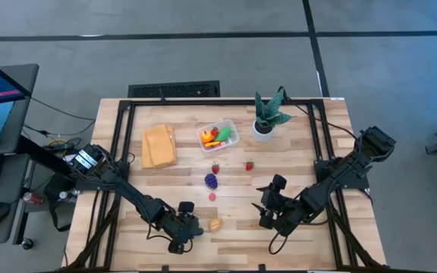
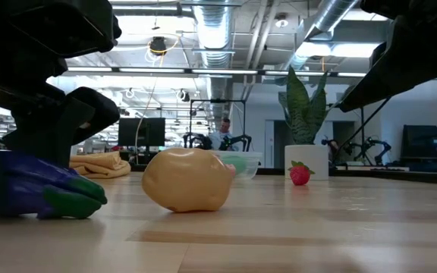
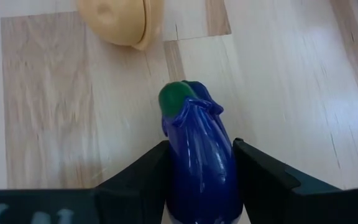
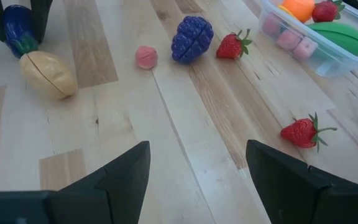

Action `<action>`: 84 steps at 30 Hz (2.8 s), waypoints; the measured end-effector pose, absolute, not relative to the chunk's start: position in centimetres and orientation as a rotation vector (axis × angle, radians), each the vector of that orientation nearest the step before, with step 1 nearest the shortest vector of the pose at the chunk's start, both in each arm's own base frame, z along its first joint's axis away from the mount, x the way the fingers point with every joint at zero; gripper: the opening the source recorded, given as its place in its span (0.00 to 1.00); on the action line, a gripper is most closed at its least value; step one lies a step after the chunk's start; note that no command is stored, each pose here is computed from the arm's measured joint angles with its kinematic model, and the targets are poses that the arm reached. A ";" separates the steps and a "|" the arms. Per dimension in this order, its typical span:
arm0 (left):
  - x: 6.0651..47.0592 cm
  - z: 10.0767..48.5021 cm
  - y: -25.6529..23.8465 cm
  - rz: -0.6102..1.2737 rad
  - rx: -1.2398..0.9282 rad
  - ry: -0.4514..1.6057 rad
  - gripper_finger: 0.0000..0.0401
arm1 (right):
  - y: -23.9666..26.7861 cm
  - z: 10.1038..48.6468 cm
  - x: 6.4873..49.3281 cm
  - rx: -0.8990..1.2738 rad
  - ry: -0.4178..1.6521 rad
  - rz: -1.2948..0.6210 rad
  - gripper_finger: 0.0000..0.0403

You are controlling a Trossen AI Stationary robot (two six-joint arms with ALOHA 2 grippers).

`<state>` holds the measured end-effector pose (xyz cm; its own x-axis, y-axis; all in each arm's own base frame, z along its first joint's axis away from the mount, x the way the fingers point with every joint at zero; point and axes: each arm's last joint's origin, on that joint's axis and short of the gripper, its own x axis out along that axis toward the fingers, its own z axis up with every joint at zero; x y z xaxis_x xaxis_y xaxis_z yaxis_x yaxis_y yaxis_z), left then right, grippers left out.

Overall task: Pick and placing Produce into tupperware
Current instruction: Put the eggplant into the transparent bin

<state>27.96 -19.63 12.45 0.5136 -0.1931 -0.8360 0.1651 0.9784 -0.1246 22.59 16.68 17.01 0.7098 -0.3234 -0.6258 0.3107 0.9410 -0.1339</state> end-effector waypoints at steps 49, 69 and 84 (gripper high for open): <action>30.7 20.1 -16.9 0.295 0.904 0.989 0.40 | 16.7 17.0 22.6 -0.019 0.698 -0.351 0.65; 34.8 20.0 -4.2 0.485 0.861 1.235 0.40 | 16.7 17.0 22.6 -0.019 0.698 -0.351 0.65; 36.7 20.1 4.5 0.398 0.628 1.216 0.40 | 16.7 17.0 22.6 -0.022 0.700 -0.352 0.65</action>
